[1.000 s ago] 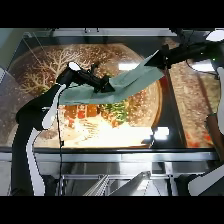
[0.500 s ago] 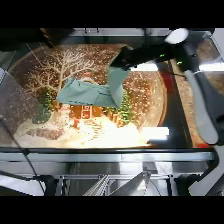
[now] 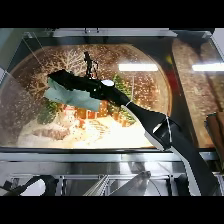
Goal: Fold the shirts.
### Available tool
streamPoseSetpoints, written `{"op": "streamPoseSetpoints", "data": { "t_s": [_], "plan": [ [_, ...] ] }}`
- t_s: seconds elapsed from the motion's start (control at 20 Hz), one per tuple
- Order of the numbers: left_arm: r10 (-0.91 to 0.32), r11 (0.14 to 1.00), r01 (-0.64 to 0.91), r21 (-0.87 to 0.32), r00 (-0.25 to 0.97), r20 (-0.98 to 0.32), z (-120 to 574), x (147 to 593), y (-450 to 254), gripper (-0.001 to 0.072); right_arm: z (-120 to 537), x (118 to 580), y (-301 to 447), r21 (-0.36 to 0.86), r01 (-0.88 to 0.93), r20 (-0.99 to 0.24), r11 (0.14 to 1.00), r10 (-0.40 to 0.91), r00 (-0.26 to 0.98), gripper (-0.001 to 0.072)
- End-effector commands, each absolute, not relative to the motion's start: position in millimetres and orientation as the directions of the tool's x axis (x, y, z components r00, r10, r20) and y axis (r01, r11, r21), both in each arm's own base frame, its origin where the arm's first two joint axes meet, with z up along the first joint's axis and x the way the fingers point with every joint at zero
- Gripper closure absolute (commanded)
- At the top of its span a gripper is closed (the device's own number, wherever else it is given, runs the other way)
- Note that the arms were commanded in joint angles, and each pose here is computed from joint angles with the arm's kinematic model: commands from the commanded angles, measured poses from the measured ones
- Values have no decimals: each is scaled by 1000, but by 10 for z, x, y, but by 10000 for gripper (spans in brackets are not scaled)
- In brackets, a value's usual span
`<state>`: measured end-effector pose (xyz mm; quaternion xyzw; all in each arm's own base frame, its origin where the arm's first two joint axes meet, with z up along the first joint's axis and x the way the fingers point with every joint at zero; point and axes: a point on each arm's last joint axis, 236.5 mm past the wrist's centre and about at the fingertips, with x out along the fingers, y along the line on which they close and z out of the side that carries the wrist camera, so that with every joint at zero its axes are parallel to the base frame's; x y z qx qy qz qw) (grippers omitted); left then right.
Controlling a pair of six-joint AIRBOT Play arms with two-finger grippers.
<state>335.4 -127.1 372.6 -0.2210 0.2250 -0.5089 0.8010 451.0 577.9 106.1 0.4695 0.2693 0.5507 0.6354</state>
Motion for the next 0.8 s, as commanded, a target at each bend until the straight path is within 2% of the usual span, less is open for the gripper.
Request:
{"op": "streamPoseSetpoints", "data": {
  "t_s": [0.0, 0.05, 0.1, 0.15, 0.25, 0.5, 0.55, 0.6, 0.65, 0.7, 0.75],
  "plan": [
    [-905, 400, 682, -612, 400, -145, 3546, 3220, -1289, 692, 1048, 4642, 5724, 899, -422, 274, -115, 900, 339, 141],
    [-906, 395, 674, -624, 397, -145, 3503, 3196, -1299, 692, 1027, 4609, 5711, 900, -419, 264, -119, 915, 307, 142],
    [-907, 393, 666, -634, 396, -146, 3465, 3176, -1306, 692, 1038, 4612, 5675, 902, -412, 264, -129, 920, 290, 183],
    [-906, 392, 658, -643, 398, -145, 3429, 3167, -1309, 691, 1009, 4685, 5639, 921, -370, 246, -123, 919, 308, 357],
    [-904, 391, 647, -654, 403, -143, 3390, 3158, -1314, 691, 790, 4863, 5567, 947, -318, 153, -35, 922, 355, 360],
    [-906, 389, 647, -656, 398, -145, 3373, 3151, -1315, 691, 37, 4657, 5422, 937, -258, -188, 233, 964, 188, 361],
    [-906, 391, 653, -648, 398, -145, 3370, 3153, -1314, 691, -12, 4652, 5365, 928, -266, -222, 263, 960, 173, 360],
    [-905, 394, 659, -640, 400, -145, 3371, 3157, -1313, 691, 16, 4644, 5355, 924, -278, -222, 262, 960, 168, 351],
    [-903, 397, 660, -638, 405, -143, 3376, 3170, -1308, 691, 104, 4640, 5377, 921, -300, -204, 249, 964, 173, 276],
    [-901, 399, 659, -637, 410, -141, 3381, 3180, -1304, 691, 225, 4621, 5413, 910, -348, -173, 225, 969, 175, 158],
    [-899, 402, 658, -637, 415, -139, 3387, 3192, -1300, 691, 365, 4601, 5443, 898, -395, -133, 193, 976, 174, 94]
  ]
}}
